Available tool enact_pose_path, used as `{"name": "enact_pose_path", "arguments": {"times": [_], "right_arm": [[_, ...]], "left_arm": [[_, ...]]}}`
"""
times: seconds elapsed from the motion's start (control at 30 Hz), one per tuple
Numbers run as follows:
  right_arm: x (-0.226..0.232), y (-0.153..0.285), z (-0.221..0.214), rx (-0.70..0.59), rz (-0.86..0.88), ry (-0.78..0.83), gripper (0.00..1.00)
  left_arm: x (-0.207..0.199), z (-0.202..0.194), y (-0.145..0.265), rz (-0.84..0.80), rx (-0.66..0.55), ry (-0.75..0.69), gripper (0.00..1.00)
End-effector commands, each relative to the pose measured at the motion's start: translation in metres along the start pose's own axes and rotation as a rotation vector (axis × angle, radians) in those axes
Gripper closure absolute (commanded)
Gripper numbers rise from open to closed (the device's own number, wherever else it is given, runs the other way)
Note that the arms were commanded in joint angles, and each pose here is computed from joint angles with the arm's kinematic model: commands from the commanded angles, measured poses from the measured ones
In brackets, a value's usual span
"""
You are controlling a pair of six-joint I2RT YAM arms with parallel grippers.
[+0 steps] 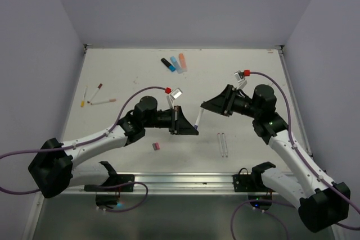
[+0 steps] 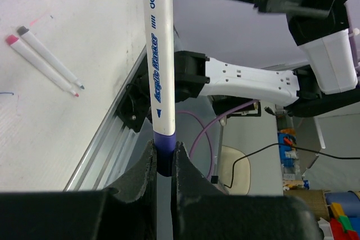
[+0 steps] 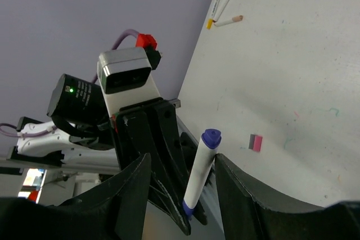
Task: Open the pen caps
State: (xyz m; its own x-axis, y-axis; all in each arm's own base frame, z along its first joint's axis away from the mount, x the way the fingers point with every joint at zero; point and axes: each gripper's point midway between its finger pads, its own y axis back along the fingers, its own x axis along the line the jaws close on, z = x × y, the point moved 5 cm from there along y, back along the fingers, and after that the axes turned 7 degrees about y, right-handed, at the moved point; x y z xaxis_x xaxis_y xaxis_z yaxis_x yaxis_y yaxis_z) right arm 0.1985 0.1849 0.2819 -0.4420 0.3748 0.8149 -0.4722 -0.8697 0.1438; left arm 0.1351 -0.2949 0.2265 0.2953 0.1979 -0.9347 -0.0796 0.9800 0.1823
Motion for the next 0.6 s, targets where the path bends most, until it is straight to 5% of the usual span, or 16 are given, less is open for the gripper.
{"name": "enact_pose_path", "arguments": {"times": [0.0, 0.37, 0.47, 0.57], "right_arm": [[0.005, -0.003, -0.008, 0.057, 0.051, 0.021, 0.47], [0.001, -0.015, -0.008, 0.067, 0.067, 0.0, 0.54], [0.003, -0.023, -0.005, 0.072, 0.093, -0.009, 0.66], [-0.001, -0.027, -0.005, 0.07, 0.083, -0.017, 1.0]], "left_arm": [[-0.029, 0.016, -0.006, -0.092, 0.002, -0.054, 1.0], [-0.04, 0.027, -0.015, -0.147, 0.017, -0.058, 1.0], [-0.046, 0.028, -0.015, -0.203, 0.022, -0.055, 1.0], [-0.053, 0.028, -0.01, -0.286, 0.027, -0.045, 1.0]]}}
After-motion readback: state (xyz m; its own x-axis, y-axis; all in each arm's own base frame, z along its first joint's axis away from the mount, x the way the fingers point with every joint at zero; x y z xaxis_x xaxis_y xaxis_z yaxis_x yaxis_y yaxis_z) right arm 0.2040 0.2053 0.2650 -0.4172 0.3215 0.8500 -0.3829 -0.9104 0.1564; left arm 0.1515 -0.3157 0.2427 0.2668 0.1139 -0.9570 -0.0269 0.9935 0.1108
